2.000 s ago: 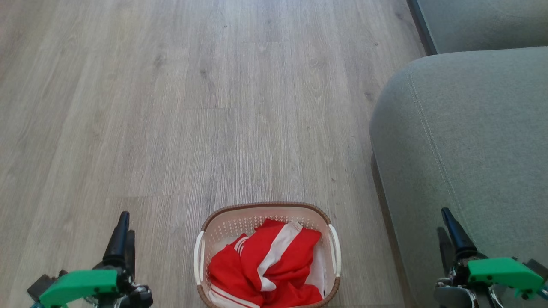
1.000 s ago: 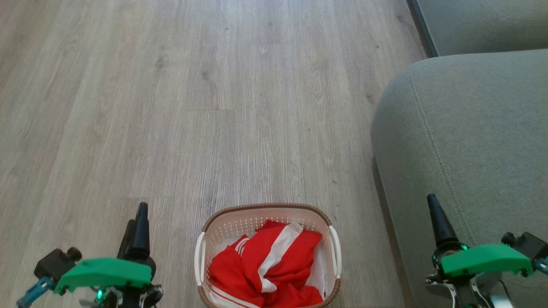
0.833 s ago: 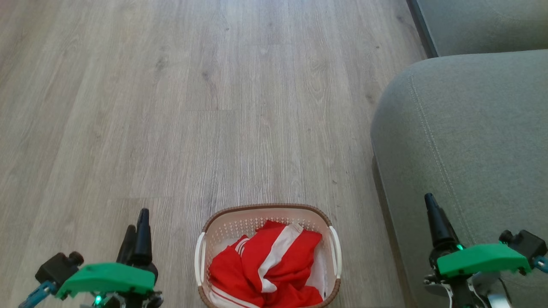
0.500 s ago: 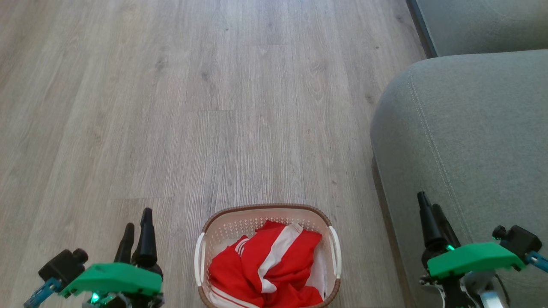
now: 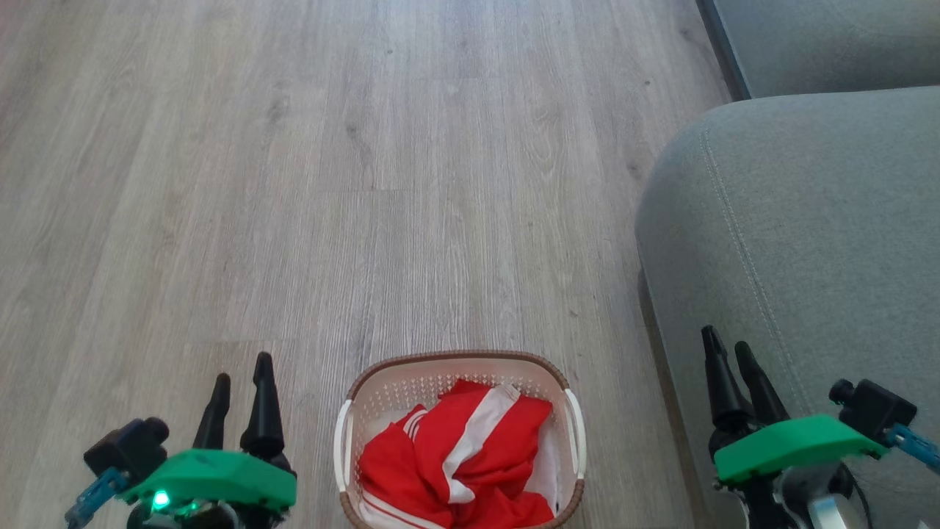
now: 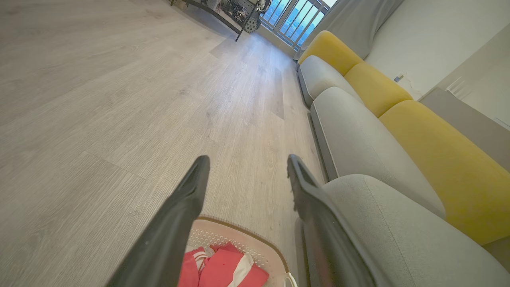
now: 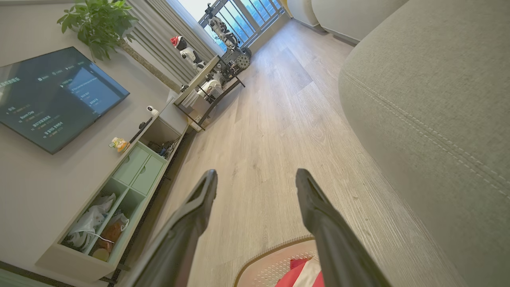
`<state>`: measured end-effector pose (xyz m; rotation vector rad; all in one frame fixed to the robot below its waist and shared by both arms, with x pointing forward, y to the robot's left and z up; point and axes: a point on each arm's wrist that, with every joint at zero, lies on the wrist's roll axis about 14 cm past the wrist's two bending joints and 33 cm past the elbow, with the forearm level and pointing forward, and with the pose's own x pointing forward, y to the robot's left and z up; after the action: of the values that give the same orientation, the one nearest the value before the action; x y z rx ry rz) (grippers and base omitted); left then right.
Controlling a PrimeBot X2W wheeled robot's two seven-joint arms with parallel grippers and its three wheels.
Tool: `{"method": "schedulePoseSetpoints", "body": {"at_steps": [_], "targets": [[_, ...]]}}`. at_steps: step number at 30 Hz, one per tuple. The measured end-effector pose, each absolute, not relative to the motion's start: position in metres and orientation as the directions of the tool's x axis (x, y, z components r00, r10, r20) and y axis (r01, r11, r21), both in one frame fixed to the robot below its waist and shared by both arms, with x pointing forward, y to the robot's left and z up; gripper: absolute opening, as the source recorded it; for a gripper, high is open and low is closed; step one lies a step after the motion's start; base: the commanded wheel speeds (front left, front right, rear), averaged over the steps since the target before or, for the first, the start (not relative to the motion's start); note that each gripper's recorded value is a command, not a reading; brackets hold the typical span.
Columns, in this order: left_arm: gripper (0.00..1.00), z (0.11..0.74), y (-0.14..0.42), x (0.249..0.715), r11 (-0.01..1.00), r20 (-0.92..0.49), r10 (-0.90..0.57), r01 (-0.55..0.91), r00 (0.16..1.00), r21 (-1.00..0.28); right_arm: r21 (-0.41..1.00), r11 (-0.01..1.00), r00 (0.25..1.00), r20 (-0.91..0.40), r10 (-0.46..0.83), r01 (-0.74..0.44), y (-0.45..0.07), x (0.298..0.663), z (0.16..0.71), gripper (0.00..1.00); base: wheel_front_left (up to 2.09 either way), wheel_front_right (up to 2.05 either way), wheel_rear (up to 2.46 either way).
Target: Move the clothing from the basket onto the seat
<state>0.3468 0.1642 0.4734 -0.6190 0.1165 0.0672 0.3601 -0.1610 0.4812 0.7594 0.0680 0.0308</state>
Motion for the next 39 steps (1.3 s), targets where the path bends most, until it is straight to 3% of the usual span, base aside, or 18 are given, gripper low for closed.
{"method": "schedulePoseSetpoints", "body": {"at_steps": [39], "targets": [[1.00,0.476,0.157,0.330,0.989,-0.050,0.043,-0.049,0.998,-0.142,0.332,0.931,0.988,0.073,0.134,-0.150,-0.140,0.360,0.506,1.00,0.00,0.00,0.00]]}}
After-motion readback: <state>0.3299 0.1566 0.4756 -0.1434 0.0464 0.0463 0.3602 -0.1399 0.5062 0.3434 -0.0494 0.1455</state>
